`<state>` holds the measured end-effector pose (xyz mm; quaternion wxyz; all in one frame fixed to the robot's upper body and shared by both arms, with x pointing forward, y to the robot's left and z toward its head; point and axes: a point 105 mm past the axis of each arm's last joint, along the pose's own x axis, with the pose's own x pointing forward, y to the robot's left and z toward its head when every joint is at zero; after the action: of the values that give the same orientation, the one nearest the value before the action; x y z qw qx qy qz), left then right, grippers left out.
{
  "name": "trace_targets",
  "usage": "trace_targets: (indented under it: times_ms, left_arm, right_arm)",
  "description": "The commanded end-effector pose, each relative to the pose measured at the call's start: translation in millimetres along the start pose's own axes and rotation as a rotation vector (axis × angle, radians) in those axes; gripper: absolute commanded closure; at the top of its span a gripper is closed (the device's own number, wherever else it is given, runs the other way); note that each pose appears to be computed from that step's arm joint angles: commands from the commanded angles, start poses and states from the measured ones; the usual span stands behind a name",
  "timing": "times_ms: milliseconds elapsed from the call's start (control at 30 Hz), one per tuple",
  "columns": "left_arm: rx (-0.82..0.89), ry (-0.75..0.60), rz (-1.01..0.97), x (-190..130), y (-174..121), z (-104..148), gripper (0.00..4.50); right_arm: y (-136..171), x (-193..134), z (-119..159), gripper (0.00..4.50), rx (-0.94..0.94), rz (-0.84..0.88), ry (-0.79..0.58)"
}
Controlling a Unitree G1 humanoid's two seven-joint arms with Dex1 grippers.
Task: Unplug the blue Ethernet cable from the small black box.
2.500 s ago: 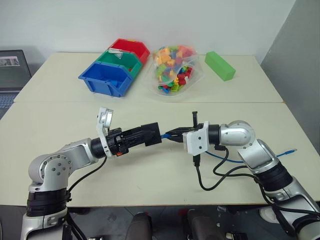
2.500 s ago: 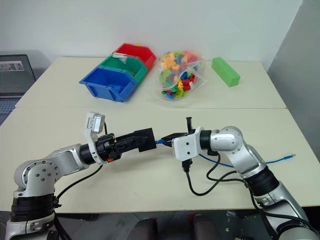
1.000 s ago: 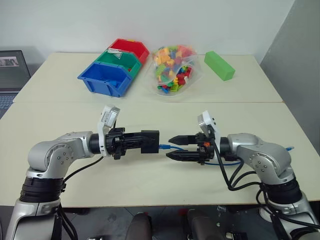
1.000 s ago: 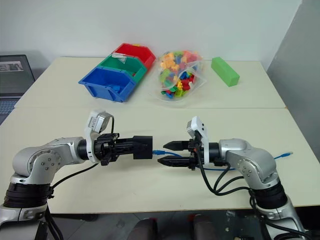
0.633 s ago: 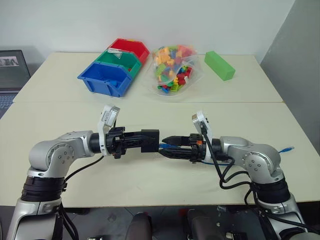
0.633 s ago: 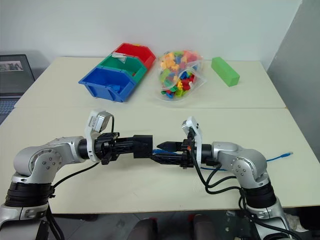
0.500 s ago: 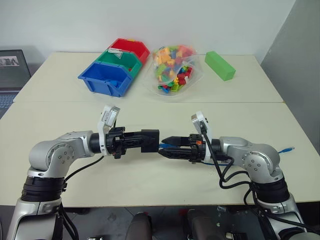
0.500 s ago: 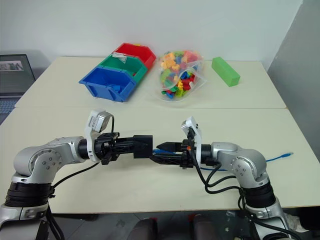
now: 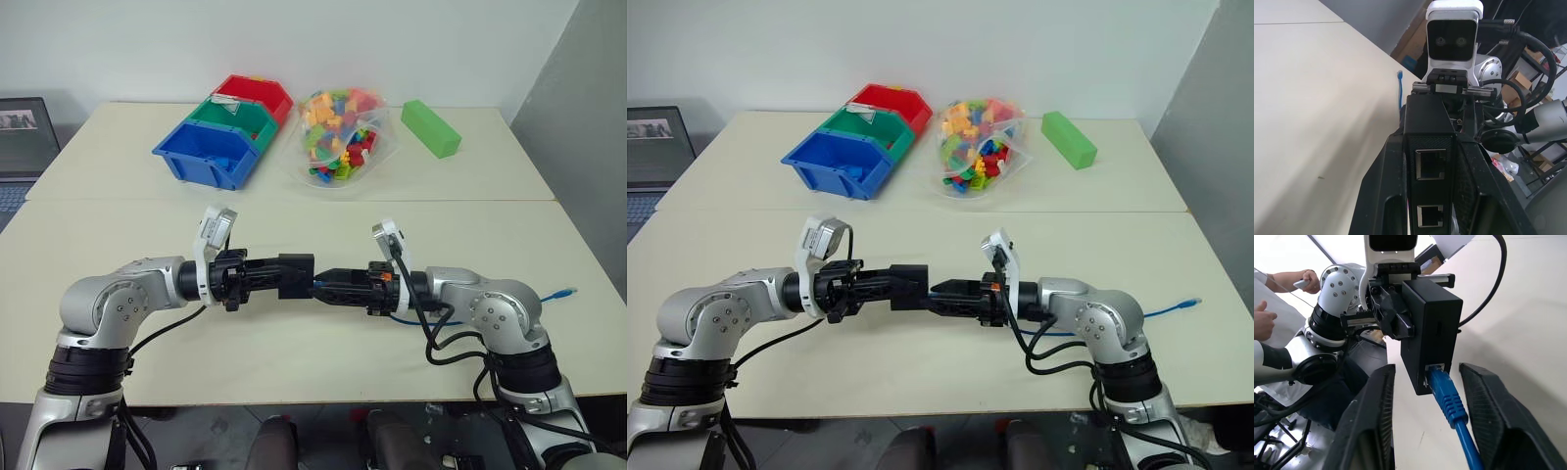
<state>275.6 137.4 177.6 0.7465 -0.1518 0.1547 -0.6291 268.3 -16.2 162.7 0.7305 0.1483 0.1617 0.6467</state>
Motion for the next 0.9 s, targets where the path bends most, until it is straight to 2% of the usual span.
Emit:
trace_targets:
  times_ms: [33,167,467,533,767,900]
  left_arm:
    - [0.042,-0.012,-0.032,1.2,-8.0,8.5,3.72]
    - [0.040,-0.013,-0.030,0.0,-7.2,9.6,3.72]
    - [0.030,-0.022,-0.037,-0.3,-8.0,10.7,3.72]
    - [0.026,-0.020,-0.040,-0.2,-8.5,10.2,3.72]
    - [0.017,-0.024,-0.063,1.7,-11.4,9.4,3.72]
    - [0.000,-0.029,-0.074,1.9,-12.3,8.8,3.72]
  right_arm:
    - [9.4,-2.3,8.1,3.43,-0.014,0.057,-0.017]
    - [10.9,-4.5,7.2,4.11,-0.012,0.074,-0.005]
    - [16.7,-5.2,16.6,4.18,-0.004,0.114,-0.039]
    - [16.7,-5.5,18.8,3.48,0.001,0.115,-0.057]
    - [19.7,-11.4,16.3,2.07,0.041,0.116,-0.062]
    - [18.5,-13.6,6.9,2.06,0.060,0.095,-0.041]
